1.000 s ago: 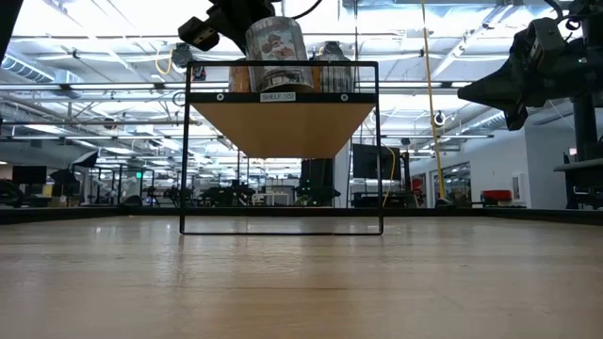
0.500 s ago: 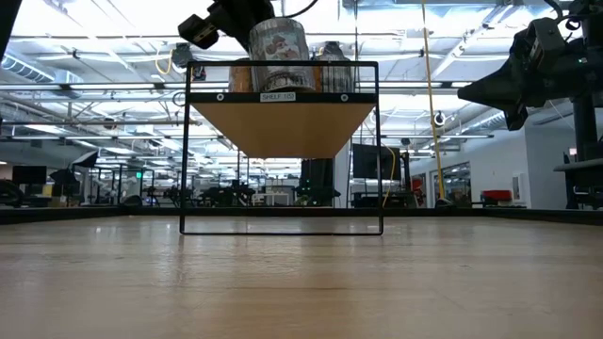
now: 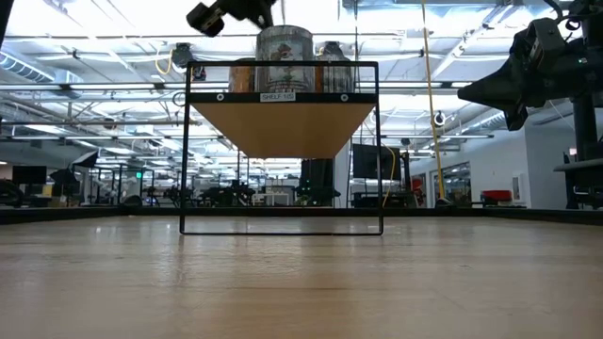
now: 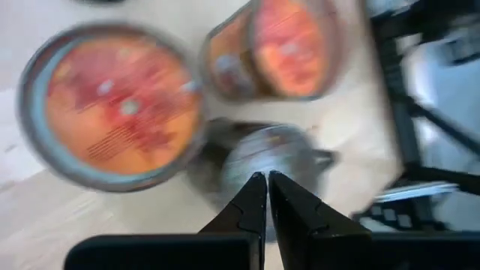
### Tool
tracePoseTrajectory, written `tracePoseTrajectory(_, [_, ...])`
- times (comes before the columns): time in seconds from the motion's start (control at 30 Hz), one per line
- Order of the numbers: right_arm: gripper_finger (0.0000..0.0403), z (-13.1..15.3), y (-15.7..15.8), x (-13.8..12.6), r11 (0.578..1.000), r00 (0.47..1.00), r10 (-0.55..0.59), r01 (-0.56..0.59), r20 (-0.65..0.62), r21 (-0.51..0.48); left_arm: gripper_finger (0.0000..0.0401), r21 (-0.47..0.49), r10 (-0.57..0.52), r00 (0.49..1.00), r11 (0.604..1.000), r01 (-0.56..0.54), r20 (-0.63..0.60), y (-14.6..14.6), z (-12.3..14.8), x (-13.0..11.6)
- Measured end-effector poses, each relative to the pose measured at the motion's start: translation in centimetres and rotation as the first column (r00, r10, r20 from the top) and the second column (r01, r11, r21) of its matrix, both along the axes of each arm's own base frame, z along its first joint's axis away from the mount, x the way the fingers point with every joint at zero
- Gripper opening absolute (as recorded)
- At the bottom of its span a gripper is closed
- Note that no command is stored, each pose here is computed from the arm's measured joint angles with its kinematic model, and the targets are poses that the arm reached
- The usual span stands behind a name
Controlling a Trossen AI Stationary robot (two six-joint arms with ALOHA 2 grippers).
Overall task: Pick & Place candle stick holders
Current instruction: Return to Home Position
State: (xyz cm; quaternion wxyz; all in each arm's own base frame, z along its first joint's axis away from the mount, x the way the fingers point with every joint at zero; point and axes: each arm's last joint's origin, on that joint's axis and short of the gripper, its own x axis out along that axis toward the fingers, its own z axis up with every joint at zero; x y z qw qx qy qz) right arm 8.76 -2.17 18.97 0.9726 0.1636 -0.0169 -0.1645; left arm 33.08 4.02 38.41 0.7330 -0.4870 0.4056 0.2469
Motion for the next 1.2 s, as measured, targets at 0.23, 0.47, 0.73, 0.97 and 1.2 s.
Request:
tracePoseTrajectory(0.23, [0.0,0.0,0.0,0.0,1.0,1.0,0.0,0.0,0.0,0.0,0.0019,0.117,0.079,0.997,0.99,-0.08,0.019,0.1,2.7,-2.6])
tracePoseTrajectory(0.47, [0.0,0.0,0.0,0.0,1.0,1.0,-0.002,0.002,-0.002,0.0,0.0019,0.191,0.204,0.973,0.965,-0.18,-0.113,0.2,3.1,-5.6])
tracePoseTrajectory(0.73, [0.0,0.0,0.0,0.0,1.0,1.0,-0.004,0.004,0.0,-0.001,0.0019,0.272,0.108,0.991,0.959,-0.081,-0.083,0.0,4.5,-7.4])
tracePoseTrajectory(0.97, [0.0,0.0,0.0,0.0,1.0,1.0,-0.002,0.002,0.0,0.0,0.0019,0.336,0.018,0.996,0.942,0.011,-0.085,-0.5,5.9,-10.2])
tracePoseTrajectory(1.2, [0.0,-0.1,0.0,0.0,1.0,1.0,0.0,0.0,-0.009,-0.001,0.0019,0.46,-0.138,0.987,0.874,0.159,-0.079,-1.5,6.7,-10.7])
